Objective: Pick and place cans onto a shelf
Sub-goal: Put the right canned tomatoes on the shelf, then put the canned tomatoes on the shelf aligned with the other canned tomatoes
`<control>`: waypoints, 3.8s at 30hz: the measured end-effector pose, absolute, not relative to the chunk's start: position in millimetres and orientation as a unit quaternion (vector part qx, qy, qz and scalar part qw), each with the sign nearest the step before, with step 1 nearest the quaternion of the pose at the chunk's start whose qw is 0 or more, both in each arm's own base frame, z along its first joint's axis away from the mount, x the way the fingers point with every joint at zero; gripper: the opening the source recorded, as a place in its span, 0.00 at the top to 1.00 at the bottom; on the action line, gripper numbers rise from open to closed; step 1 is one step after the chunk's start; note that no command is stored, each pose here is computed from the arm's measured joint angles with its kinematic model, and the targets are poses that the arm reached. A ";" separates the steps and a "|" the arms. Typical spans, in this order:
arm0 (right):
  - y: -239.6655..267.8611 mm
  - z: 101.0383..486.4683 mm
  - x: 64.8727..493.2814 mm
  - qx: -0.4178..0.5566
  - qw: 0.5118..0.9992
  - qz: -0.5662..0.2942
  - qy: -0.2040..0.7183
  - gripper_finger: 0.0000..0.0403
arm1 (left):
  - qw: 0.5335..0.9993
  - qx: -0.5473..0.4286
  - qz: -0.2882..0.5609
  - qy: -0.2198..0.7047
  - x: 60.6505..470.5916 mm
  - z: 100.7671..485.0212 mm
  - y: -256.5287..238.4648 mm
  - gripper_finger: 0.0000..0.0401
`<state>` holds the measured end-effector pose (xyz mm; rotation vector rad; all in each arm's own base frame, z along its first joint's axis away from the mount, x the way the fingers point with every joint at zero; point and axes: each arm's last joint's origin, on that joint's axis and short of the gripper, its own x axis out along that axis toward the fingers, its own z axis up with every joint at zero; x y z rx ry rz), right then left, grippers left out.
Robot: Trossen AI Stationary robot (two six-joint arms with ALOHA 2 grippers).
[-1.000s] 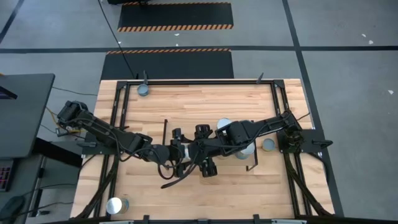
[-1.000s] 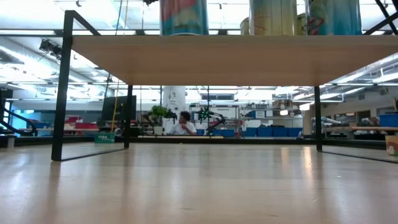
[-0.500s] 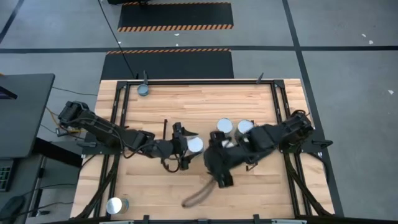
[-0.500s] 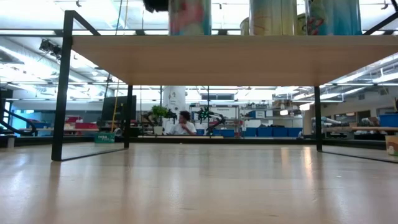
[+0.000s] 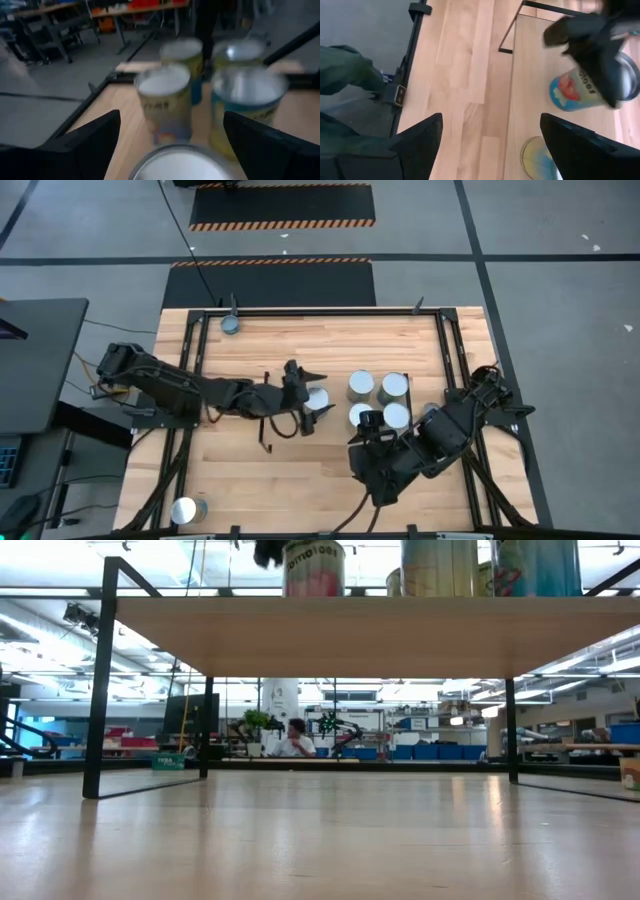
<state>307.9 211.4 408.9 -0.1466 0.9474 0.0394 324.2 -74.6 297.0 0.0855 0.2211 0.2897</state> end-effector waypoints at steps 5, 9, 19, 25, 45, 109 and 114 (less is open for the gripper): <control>214.7 408.0 303.1 -0.079 0.885 0.008 0.458 0.15 | 0.985 0.044 0.108 0.125 294.9 315.3 -90.4 0.10; 220.3 406.9 296.3 -0.073 0.884 -0.003 0.462 0.15 | 0.980 0.027 0.098 0.172 267.5 320.5 -95.5 0.10; 235.0 398.0 284.3 -0.060 0.887 -0.051 0.455 0.15 | 0.952 0.007 0.127 0.280 271.4 285.2 -91.8 0.19; 239.3 382.6 284.3 -0.049 0.877 -0.073 0.471 0.15 | 0.950 0.009 0.137 0.279 292.4 270.4 -87.2 0.27; 257.7 374.5 266.7 -0.023 0.869 -0.070 0.490 0.15 | 0.949 0.005 0.208 0.235 300.6 276.1 -69.5 0.33; 272.2 317.0 298.3 -0.027 0.923 -0.152 0.353 0.15 | 0.673 -0.222 0.082 0.701 141.9 247.2 -230.6 0.12; 274.4 317.6 298.0 -0.027 0.925 -0.146 0.350 0.15 | 0.664 -0.230 0.087 0.706 134.8 247.5 -235.0 0.12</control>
